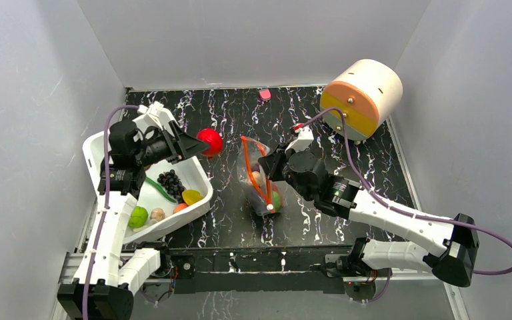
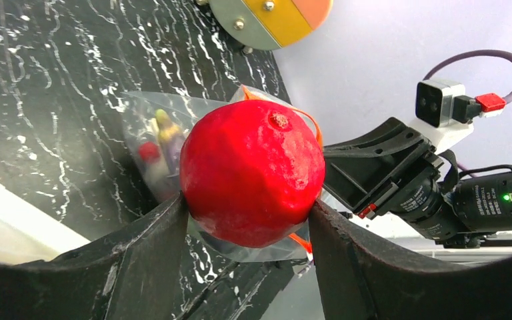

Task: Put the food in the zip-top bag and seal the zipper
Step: Place the fake fruit in the zipper food storage bag.

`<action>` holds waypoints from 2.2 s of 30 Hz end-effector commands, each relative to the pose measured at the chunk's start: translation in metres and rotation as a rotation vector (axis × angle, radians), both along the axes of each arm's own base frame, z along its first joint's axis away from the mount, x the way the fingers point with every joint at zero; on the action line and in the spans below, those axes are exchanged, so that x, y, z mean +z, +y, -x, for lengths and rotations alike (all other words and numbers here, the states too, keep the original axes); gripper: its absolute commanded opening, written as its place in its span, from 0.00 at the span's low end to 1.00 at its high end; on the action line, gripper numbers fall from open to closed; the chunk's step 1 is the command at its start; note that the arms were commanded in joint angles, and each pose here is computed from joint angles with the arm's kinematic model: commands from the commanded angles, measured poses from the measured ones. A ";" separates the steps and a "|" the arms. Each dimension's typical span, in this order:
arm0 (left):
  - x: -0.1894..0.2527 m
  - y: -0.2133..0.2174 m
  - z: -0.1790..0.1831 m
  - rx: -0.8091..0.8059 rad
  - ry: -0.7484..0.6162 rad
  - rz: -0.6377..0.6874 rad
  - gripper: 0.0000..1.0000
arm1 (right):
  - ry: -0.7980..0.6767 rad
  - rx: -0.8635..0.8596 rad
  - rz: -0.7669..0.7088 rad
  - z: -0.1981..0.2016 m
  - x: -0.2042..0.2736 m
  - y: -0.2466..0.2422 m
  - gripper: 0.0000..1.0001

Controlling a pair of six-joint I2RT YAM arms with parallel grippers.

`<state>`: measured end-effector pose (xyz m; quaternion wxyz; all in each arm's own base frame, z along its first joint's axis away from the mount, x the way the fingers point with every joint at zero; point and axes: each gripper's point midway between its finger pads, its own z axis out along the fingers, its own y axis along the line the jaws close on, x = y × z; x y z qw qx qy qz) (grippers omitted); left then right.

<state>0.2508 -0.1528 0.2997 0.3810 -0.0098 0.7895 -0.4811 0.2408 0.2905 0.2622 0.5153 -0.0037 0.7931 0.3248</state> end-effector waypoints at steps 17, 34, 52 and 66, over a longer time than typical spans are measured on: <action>-0.025 -0.070 0.009 -0.162 0.059 0.056 0.39 | -0.153 0.076 -0.252 -0.005 0.085 0.031 0.00; -0.077 -0.091 0.004 -0.130 0.179 -0.160 0.39 | -0.166 0.177 -0.208 0.000 0.071 0.052 0.00; -0.061 -0.115 0.018 -0.172 0.243 0.007 0.61 | -0.076 0.148 -0.165 -0.013 0.049 0.068 0.00; -0.029 -0.114 0.035 -0.218 0.170 0.057 0.78 | -0.062 0.110 -0.173 -0.016 0.045 0.061 0.00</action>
